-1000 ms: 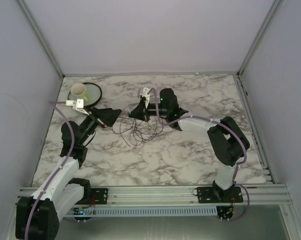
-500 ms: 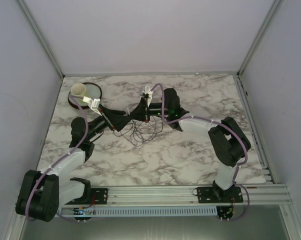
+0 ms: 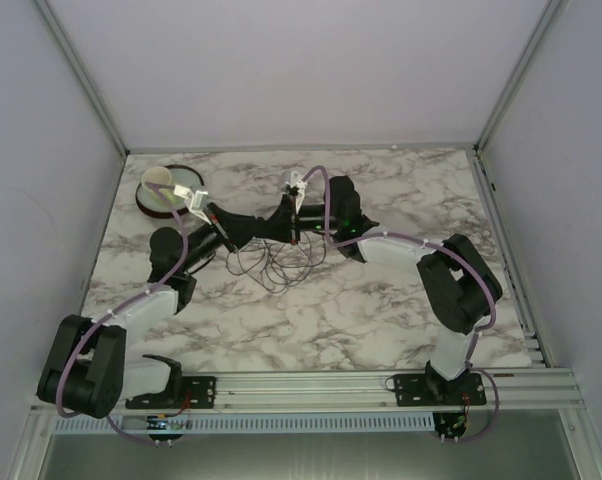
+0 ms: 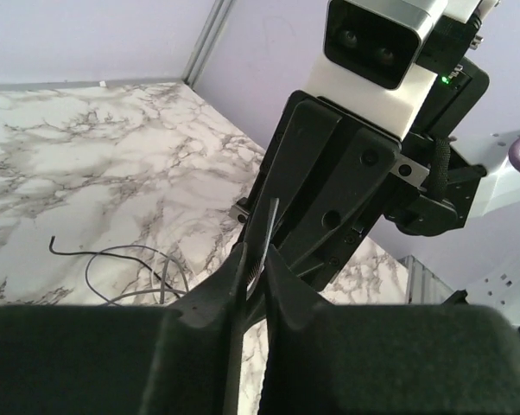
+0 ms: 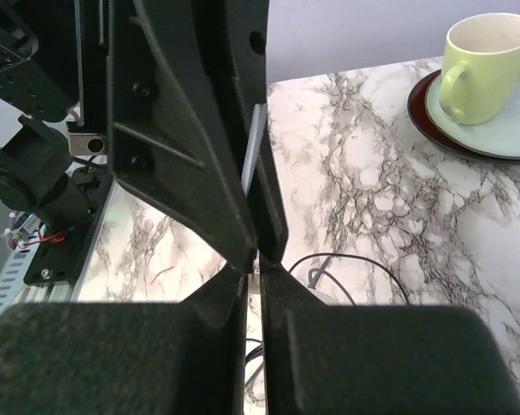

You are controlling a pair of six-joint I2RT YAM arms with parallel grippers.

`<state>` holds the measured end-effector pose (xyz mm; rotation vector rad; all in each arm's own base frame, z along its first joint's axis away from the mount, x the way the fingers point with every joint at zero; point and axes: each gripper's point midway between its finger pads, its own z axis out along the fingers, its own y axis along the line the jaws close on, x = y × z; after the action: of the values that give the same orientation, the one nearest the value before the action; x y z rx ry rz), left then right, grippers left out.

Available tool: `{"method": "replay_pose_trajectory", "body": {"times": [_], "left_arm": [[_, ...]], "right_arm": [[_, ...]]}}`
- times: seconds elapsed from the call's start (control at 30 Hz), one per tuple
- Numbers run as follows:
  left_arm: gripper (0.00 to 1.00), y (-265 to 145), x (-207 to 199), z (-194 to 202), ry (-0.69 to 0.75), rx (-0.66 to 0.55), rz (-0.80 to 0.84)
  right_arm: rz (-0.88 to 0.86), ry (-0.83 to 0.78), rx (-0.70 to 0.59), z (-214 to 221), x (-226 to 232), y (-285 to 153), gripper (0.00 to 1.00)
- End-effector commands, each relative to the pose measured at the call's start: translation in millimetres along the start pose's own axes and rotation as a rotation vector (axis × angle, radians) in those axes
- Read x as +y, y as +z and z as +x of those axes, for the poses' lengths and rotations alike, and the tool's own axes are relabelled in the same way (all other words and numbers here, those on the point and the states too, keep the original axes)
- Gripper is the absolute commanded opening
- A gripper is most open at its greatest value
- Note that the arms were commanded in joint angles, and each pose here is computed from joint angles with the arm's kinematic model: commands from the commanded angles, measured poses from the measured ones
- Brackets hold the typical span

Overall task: Zip-tie the wires
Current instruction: Tie the cable at the center of the board.

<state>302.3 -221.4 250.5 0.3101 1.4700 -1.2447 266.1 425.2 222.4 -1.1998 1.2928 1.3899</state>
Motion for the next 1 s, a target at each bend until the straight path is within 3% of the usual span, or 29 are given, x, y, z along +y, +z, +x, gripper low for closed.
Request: {"method": "replay_pose_trajectory", "body": {"times": [0.0,0.03,0.37,0.97], "left_arm": [[0.06,8,-14,-19,0.087,-0.054,0.067],[0.00,8,-13,-17,0.085,-0.051,0.060],[0.00,20,-5,-42,0.041,-0.059,-0.038],[0.00,36,-29,-89,0.041,-0.108,-0.015]], "right_arm": [[-0.011,-0.056,-0.046,-29,8,-5,0.00],[-0.007,-0.055,-0.048,-29,7,-6,0.00],[0.046,-0.009,0.002,-4,-1,-12,0.00],[0.072,0.046,0.044,25,-2,-12,0.03]]}}
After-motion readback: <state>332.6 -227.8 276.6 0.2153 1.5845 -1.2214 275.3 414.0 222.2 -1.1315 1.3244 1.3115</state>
